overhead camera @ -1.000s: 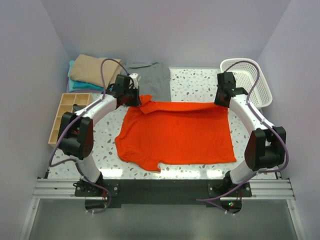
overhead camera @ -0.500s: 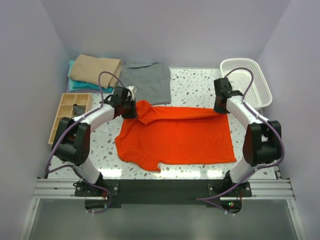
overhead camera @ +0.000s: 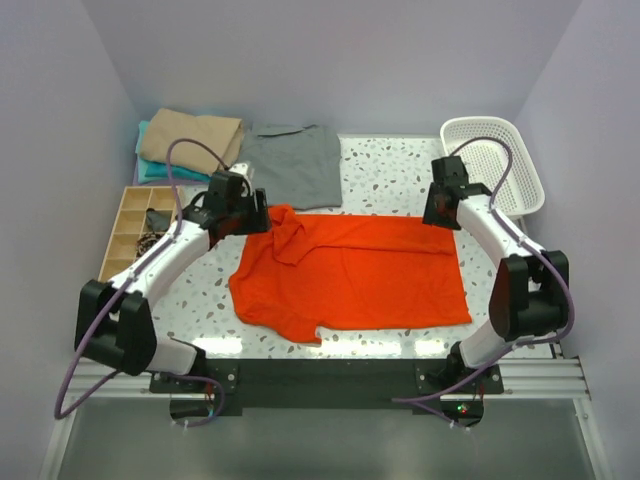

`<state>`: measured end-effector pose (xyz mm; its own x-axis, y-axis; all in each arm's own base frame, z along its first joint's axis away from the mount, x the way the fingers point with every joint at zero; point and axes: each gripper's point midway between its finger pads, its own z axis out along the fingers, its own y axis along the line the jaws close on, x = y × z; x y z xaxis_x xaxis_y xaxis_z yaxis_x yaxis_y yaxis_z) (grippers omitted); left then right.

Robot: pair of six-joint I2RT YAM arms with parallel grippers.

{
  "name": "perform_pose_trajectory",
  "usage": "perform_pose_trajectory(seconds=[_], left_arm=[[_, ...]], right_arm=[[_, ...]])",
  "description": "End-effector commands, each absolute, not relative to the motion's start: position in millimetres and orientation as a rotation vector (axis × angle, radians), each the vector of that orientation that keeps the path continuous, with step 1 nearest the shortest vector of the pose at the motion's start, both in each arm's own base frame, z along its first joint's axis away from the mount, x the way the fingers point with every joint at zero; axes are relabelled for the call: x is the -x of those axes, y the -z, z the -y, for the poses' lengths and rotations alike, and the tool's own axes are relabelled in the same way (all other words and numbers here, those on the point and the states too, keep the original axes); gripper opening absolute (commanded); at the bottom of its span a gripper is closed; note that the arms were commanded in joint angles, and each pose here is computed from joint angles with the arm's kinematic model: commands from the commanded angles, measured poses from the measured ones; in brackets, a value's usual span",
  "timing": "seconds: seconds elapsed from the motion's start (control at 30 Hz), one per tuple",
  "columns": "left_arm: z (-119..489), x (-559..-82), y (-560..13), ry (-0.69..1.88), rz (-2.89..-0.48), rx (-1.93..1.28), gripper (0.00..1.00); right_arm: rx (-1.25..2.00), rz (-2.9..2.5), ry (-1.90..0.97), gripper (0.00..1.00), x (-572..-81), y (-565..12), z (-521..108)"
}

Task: Fold and stack the t-shirts
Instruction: Fold the tshirt

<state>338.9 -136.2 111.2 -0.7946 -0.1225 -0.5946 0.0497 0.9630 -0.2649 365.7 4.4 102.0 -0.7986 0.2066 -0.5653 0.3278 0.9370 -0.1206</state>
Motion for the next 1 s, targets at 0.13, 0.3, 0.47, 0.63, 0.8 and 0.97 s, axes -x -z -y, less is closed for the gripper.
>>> perform_pose_trajectory(seconds=[0.13,0.3,0.47,0.63,0.8,0.97], left_arm=[[139,-380,-171,0.361,-2.224,0.07,0.74],[149,-409,-136,0.37,-2.239,0.068,0.74],[145,-433,-107,0.356,-2.269,0.108,0.72],[132,-440,-92,0.325,-2.289,0.157,0.71],[117,-441,-76,0.288,-2.311,0.211,0.71],[115,-441,-62,0.297,-2.333,0.228,0.52]], right_arm=[[-0.187,-2.498,-0.259,0.47,-409,-122,-97],[-0.079,-2.538,-0.465,0.46,-418,-109,-145],[-0.002,-2.55,-0.63,0.45,-420,-97,-181],[-0.004,-2.581,-0.691,0.44,-418,-78,-193],[-0.033,-2.676,-0.643,0.43,-409,-48,-187],[-0.041,-2.751,-0.596,0.42,-397,-24,-180]])
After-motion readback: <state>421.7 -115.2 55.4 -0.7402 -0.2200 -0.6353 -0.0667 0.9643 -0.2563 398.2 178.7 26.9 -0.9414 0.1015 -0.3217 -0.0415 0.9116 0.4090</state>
